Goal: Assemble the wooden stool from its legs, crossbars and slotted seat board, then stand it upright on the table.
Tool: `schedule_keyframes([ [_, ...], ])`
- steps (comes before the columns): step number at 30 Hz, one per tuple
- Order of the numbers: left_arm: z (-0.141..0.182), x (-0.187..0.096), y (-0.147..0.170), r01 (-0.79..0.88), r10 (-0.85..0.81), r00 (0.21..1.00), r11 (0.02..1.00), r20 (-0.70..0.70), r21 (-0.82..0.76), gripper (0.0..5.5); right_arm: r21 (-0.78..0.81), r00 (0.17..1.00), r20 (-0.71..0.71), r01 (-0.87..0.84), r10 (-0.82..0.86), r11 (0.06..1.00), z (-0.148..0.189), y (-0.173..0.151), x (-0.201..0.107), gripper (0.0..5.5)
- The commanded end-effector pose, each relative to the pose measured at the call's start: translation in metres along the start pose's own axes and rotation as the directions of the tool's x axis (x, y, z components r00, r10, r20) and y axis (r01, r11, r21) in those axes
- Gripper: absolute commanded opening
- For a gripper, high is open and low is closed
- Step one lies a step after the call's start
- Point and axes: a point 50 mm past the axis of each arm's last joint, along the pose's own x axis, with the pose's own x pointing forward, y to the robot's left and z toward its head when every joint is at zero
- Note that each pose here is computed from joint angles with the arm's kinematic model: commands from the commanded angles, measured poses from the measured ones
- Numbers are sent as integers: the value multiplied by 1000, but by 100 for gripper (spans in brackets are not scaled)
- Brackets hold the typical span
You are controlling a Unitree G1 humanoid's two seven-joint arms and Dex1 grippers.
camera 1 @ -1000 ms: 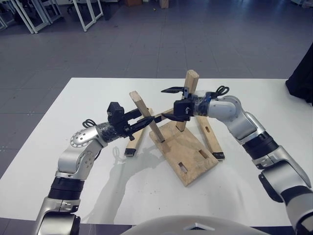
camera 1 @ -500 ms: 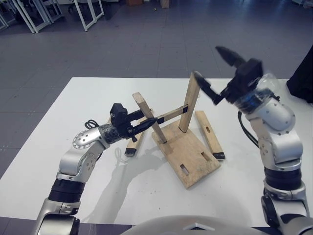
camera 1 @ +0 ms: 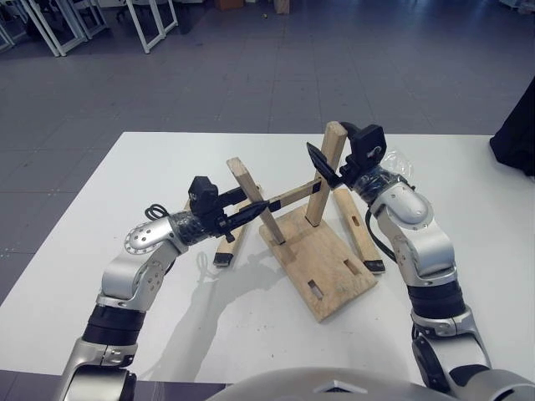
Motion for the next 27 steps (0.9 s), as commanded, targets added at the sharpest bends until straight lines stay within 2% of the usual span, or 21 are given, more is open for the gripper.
schedule_keyframes([
  [1, -49, 1, -17, 21, -57, 954, 992, -295, -123, 202, 70, 984, -34, -175, 177, 982, -6, 23, 0, 395],
  [7, -39, 15, -9, 41, -68, 944, 995, -323, -91, 202, 240, 903, -73, -397, 424, 886, -11, 47, -14, 395],
  [10, -47, 17, -6, 21, -60, 928, 994, -368, -109, 202, 271, 875, -63, -449, 481, 852, -8, 51, -16, 395],
  [14, -48, 23, -3, 25, -67, 934, 992, -350, -124, 202, 272, 855, -83, -475, 513, 837, -10, 54, -16, 395],
  [17, -43, 23, 1, 7, -44, 945, 994, -325, -113, 202, 255, 882, -113, -420, 458, 871, -15, 47, -15, 395],
  [21, -21, 24, 15, -46, 42, 970, 999, -240, -12, 202, 249, 934, -146, -285, 326, 926, -19, 25, -13, 395],
  [25, -7, 21, 34, -138, 166, 957, 982, -240, 128, 202, 210, 964, -180, -156, 195, 965, -20, 3, -11, 395],
  [27, -4, 22, 38, -151, 186, 953, 976, -239, 156, 260, 212, 968, -174, -141, 179, 967, -18, -1, -11, 395],
])
